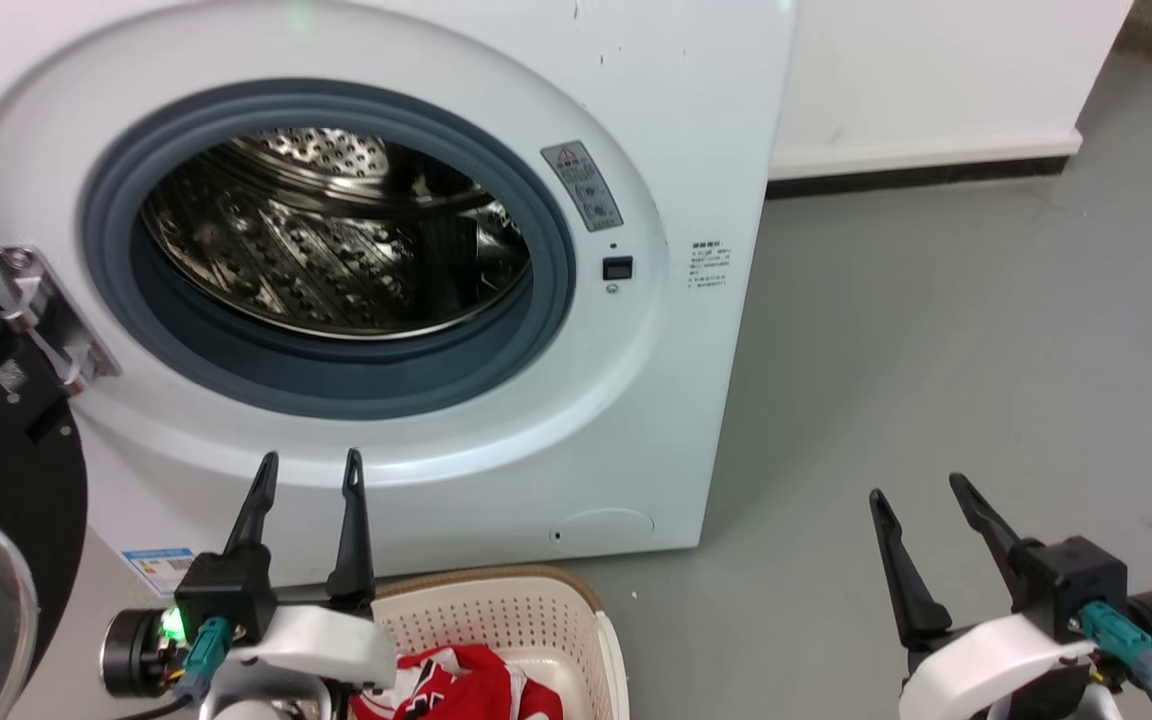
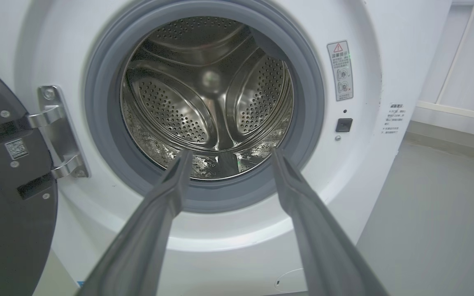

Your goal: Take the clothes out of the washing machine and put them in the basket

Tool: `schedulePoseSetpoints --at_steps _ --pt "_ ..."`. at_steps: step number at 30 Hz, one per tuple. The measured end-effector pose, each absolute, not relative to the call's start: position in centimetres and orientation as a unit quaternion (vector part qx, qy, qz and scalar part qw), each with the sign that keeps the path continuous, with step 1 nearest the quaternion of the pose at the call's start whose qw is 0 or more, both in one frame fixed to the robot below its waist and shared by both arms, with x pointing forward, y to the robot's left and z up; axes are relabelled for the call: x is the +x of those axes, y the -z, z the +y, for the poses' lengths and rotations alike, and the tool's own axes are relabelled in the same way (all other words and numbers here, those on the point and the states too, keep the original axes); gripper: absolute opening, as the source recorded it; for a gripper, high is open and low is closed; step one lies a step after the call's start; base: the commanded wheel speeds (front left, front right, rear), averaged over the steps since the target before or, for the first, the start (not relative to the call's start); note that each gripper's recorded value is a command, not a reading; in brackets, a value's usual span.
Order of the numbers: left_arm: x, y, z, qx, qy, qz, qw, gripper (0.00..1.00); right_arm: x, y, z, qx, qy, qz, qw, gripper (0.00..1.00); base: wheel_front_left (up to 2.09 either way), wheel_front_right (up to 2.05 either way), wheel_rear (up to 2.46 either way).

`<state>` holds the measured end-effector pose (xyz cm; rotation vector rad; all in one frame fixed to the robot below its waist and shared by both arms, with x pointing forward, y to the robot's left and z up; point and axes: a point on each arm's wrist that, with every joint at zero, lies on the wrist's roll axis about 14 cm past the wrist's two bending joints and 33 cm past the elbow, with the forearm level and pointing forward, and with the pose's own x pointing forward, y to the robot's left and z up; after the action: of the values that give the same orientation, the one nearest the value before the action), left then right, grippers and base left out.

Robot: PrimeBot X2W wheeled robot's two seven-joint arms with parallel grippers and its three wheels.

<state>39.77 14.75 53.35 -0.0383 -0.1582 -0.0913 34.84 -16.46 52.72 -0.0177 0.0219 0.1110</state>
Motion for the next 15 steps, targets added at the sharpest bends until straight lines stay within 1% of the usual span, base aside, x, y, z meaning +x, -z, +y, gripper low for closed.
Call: schedulePoseSetpoints --at_steps 5,15 --pt "38.0 -54.5 15.7 -0.007 0.037 -0.089 0.995 1.0 33.9 -53.1 -16.2 -0.009 -0.059 0.007 0.998 1.0 0.0 0.0 0.0" --pt "35.9 -54.5 16.4 0.0 0.028 -0.077 0.997 1.0 33.8 -53.2 -15.9 -0.009 -0.065 0.005 0.998 1.0 0.0 0.0 0.0"
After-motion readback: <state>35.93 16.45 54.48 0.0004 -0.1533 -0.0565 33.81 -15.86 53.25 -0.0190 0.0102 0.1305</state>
